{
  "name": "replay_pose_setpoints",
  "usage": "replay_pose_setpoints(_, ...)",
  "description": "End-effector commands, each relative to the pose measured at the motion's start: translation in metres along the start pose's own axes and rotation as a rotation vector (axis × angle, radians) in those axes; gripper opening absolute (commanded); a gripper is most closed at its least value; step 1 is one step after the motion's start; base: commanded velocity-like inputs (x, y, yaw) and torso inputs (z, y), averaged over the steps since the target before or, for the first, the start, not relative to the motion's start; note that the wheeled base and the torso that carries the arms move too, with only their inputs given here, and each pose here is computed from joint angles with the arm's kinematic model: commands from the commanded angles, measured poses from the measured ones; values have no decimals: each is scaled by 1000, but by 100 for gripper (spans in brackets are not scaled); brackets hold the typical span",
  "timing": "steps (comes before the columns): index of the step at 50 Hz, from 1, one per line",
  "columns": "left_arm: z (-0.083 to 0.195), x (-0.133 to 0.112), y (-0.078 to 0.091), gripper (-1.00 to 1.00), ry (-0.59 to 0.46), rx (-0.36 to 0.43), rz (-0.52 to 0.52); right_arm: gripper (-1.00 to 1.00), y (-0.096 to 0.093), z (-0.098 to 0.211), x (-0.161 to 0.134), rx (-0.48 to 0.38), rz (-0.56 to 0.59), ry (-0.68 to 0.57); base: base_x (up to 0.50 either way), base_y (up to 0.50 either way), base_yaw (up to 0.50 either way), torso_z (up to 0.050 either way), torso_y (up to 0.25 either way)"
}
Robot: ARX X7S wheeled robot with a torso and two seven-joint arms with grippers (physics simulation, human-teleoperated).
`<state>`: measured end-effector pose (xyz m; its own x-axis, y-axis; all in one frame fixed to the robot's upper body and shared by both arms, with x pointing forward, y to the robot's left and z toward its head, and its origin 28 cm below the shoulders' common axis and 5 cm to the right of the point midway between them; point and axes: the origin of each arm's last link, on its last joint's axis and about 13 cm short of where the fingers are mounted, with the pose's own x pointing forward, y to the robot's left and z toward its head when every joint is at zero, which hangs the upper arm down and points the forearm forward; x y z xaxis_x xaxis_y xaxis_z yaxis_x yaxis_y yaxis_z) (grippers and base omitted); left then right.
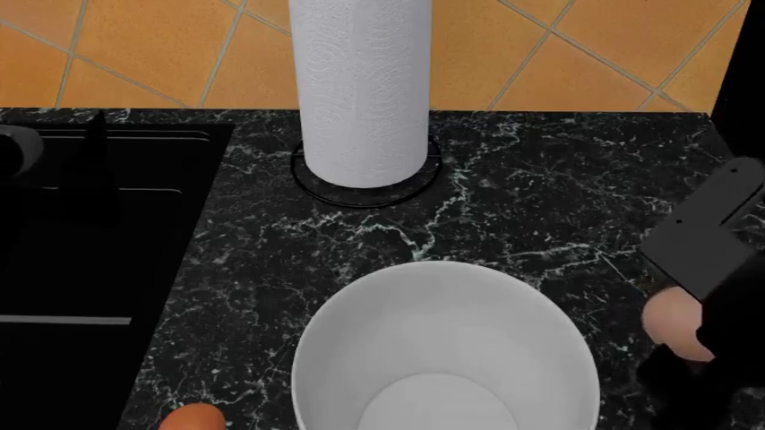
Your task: Place the eggs and milk next to the bowl.
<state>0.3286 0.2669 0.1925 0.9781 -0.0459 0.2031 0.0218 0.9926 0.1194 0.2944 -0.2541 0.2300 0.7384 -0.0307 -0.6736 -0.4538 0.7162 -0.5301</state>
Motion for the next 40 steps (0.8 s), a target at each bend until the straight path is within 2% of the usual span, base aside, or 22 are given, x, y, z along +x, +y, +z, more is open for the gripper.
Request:
replay_pose_setpoints(1,-2,5,0,100,-3,-17,-21,-100,1,3,-5,-54,76,-25,0,0,0,0,0)
replay_pose_setpoints(40,3,0,1,100,-7,-20,-13,-100,8,6,-7,-136,163,-48,0,0,0,0,0)
